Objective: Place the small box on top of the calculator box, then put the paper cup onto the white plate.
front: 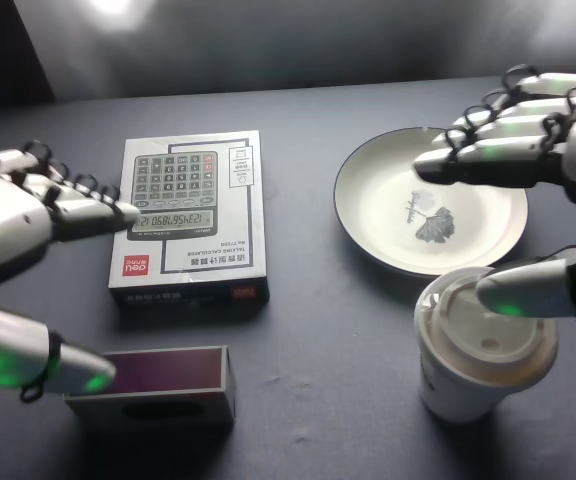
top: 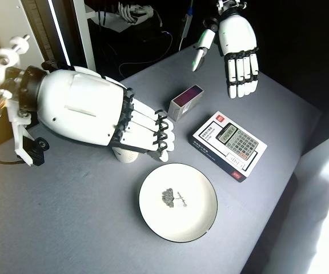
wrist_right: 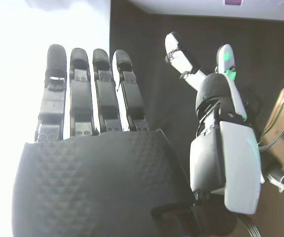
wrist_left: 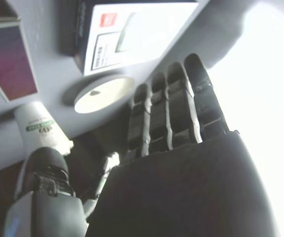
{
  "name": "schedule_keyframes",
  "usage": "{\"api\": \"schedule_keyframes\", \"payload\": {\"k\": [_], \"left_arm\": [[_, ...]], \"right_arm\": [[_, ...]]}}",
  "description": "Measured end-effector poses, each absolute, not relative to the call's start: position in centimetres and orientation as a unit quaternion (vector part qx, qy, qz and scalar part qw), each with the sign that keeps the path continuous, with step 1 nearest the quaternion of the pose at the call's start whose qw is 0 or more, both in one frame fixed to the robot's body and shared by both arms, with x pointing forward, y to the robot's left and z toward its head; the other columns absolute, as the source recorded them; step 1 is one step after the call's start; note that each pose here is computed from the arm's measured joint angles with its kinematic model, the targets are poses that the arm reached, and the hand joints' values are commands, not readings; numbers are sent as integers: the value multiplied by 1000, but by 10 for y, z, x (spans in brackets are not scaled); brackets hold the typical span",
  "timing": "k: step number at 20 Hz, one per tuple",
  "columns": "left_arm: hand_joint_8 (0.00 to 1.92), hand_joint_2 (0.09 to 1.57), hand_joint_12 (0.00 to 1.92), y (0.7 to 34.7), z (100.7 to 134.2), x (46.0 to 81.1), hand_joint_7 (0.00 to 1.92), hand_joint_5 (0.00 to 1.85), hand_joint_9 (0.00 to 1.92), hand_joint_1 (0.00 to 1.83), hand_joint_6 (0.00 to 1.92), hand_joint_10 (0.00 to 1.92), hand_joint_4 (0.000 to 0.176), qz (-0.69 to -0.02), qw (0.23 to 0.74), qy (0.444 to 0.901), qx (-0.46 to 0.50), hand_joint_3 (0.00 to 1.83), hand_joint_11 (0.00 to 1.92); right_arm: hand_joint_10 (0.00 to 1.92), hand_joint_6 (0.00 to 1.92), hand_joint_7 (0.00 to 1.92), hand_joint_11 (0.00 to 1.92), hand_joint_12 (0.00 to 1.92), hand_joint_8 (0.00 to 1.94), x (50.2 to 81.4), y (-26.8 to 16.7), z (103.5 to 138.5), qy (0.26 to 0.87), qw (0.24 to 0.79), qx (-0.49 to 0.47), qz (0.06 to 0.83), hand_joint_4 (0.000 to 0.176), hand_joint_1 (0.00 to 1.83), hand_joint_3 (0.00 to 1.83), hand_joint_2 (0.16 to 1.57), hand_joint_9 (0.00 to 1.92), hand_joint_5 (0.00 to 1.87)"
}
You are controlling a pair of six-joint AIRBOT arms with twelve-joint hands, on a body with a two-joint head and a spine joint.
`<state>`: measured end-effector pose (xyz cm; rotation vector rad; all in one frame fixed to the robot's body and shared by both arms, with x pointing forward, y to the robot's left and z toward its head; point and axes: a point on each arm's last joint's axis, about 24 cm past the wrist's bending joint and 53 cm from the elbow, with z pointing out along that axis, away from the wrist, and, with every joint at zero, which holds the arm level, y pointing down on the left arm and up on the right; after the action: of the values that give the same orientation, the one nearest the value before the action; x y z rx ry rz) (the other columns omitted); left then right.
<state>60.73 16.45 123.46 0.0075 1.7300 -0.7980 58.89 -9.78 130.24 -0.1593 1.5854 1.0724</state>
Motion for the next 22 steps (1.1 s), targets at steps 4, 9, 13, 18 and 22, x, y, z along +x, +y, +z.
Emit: {"api": "schedule_keyframes", "payload": {"k": [4,9,13,18,22], "left_arm": [[5,966,661,160,1227,604,199,112,209,1058,5,7,0,-349,574,741,-6,0,0],[2,1105,592,156,1210,593,155,98,162,1058,4,5,0,-363,560,744,-41,19,0],[6,1074,647,143,1201,584,180,127,193,1080,8,11,0,-379,544,746,-58,0,0],[5,1061,785,129,1191,578,267,192,286,1095,5,11,0,-388,531,752,-55,0,0],[10,1074,838,118,1178,573,318,207,344,1051,5,15,0,-392,516,760,-49,0,0]], "right_arm": [[2,1,220,0,654,0,593,-94,1303,687,566,-64,450,0,160,0,1159,209,238],[6,5,204,0,587,4,586,-88,1302,687,564,-75,452,0,151,0,1167,189,228],[4,3,202,0,589,4,570,-82,1316,661,580,-98,467,0,104,2,1183,186,204],[5,6,235,0,675,3,572,-83,1315,662,581,-98,463,0,137,2,1180,221,249],[13,12,245,0,667,9,572,-84,1315,662,582,-99,462,0,204,0,1165,228,266]]}}
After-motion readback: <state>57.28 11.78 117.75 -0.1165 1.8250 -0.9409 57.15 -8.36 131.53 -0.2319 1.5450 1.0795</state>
